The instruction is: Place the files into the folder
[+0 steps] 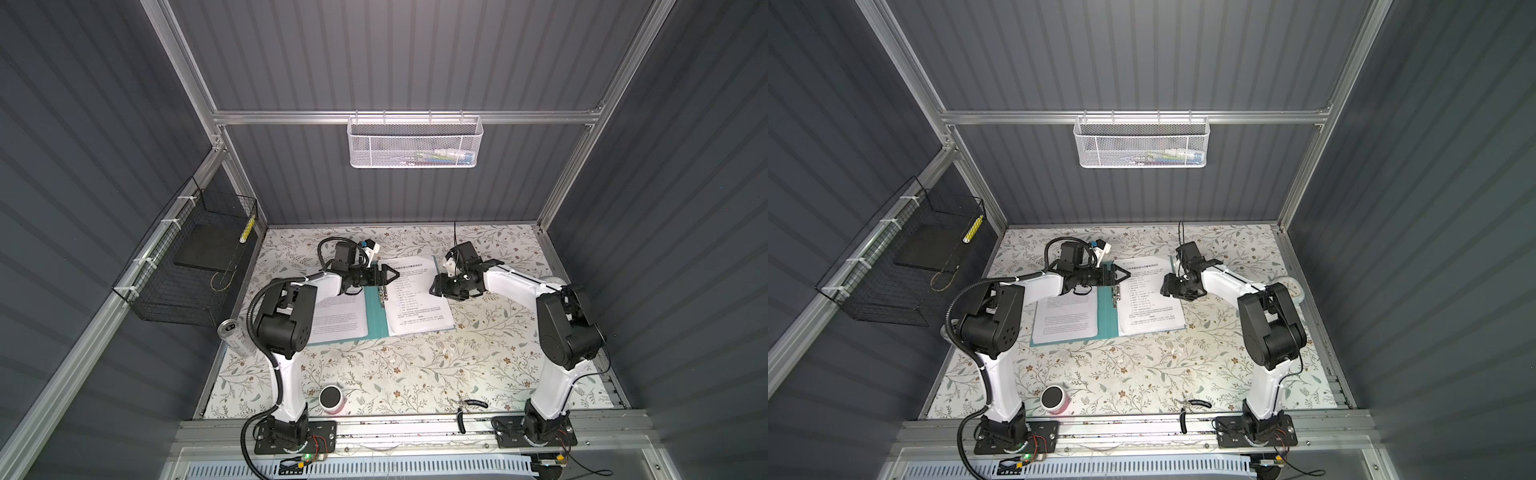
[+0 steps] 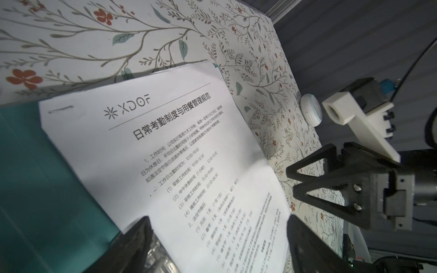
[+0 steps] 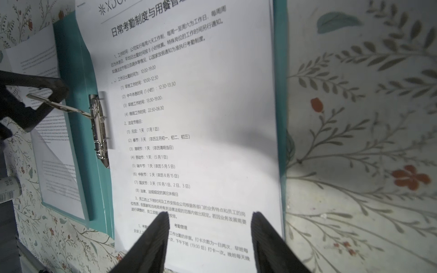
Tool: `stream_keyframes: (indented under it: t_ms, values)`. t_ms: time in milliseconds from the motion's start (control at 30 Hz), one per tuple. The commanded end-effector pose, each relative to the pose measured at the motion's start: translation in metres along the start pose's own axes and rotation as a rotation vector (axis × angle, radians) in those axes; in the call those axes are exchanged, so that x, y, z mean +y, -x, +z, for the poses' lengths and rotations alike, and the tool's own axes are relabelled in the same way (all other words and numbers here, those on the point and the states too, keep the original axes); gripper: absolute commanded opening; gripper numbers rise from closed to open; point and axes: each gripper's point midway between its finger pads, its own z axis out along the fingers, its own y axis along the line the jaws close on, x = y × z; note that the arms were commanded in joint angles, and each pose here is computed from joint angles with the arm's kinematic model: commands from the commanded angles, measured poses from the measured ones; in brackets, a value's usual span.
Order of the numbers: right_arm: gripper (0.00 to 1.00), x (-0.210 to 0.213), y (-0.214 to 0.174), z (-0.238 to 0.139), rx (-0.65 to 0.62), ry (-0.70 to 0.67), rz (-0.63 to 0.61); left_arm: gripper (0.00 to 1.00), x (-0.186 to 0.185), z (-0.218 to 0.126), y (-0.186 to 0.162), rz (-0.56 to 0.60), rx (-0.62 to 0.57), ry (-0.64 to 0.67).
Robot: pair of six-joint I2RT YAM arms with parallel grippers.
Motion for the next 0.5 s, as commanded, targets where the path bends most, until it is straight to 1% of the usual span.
stream_keyframes:
  t_ms: [0, 100, 233, 367, 467]
  values:
    - [0.58, -0.002, -0.008, -0.001, 0.004, -0.015, 0.002, 0.9, -0.014, -0.007, -0.003, 0.015, -0.005, -0.015]
    - [0.58, -0.005, -0.015, -0.003, 0.01, -0.021, 0.006, 0.9, -0.02, -0.008, -0.013, 0.021, 0.009, -0.01]
    - [0.58, -0.007, -0.014, -0.011, -0.033, -0.03, -0.004, 0.9, -0.023, -0.01, -0.025, 0.022, 0.018, 0.0]
    - [0.58, -0.017, -0.017, -0.025, -0.067, -0.091, -0.003, 0.9, -0.023, -0.016, -0.028, 0.018, -0.002, 0.022]
    - [0.59, -0.029, -0.024, -0.028, -0.055, -0.15, 0.001, 0.91, -0.026, -0.021, -0.024, 0.022, -0.021, 0.034]
